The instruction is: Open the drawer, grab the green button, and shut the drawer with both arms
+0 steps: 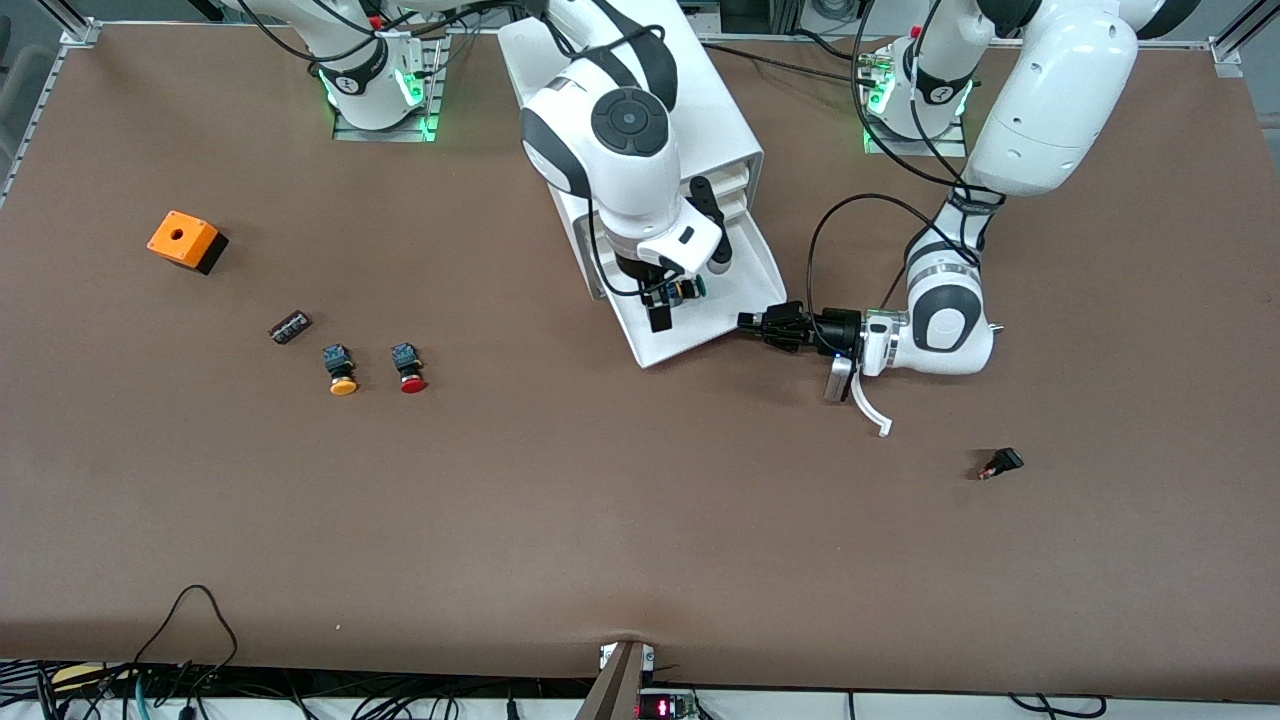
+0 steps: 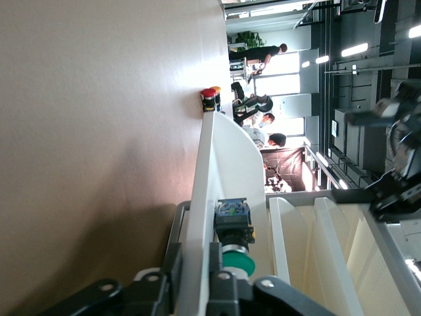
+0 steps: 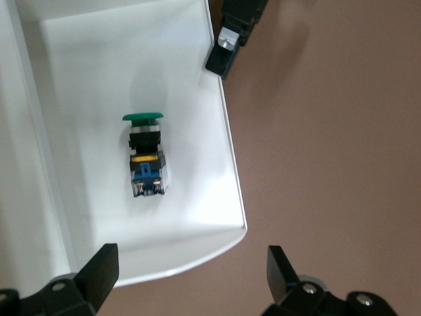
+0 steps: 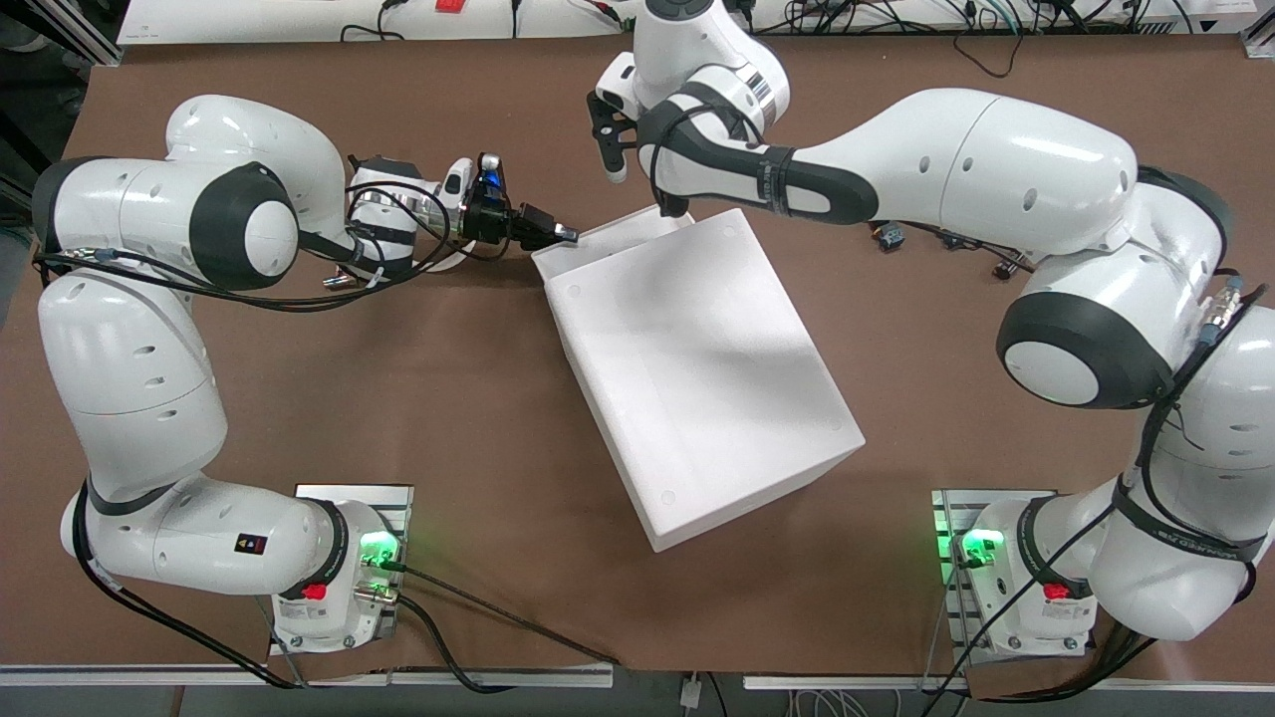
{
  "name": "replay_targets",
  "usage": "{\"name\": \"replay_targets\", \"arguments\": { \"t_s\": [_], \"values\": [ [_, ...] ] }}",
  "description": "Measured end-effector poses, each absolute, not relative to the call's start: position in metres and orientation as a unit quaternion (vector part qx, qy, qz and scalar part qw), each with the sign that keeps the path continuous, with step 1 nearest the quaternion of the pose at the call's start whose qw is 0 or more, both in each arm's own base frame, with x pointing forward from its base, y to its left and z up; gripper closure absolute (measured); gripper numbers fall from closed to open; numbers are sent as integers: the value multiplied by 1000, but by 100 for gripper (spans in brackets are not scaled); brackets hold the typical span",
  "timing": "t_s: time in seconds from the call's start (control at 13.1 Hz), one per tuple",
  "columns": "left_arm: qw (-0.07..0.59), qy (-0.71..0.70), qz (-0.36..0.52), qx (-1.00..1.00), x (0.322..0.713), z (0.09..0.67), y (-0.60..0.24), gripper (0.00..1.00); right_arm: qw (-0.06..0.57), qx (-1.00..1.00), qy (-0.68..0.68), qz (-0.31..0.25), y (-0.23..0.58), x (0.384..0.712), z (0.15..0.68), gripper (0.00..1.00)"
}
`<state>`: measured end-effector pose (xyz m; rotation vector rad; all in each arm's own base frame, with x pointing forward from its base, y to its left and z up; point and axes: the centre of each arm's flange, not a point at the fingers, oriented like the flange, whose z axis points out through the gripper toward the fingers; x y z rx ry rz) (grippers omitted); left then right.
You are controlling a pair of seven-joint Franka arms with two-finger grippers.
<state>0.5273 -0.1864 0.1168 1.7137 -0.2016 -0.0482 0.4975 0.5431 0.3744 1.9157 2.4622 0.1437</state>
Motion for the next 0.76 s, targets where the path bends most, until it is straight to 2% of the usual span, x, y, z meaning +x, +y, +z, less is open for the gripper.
{"name": "replay_targets", "arguments": {
  "t_s": [0.31,0.53,0.76],
  "values": [
    [644,-101,-17,758,540,131,-177,31,8,599,798,59,566,484,344,0],
    [608,-113,-54,784,553,164,-159,1,9,595,802,53,570,479,337,0],
    [543,-139,-88,823,572,211,-138,0,9,596,802,44,569,479,331,0]
  ]
}}
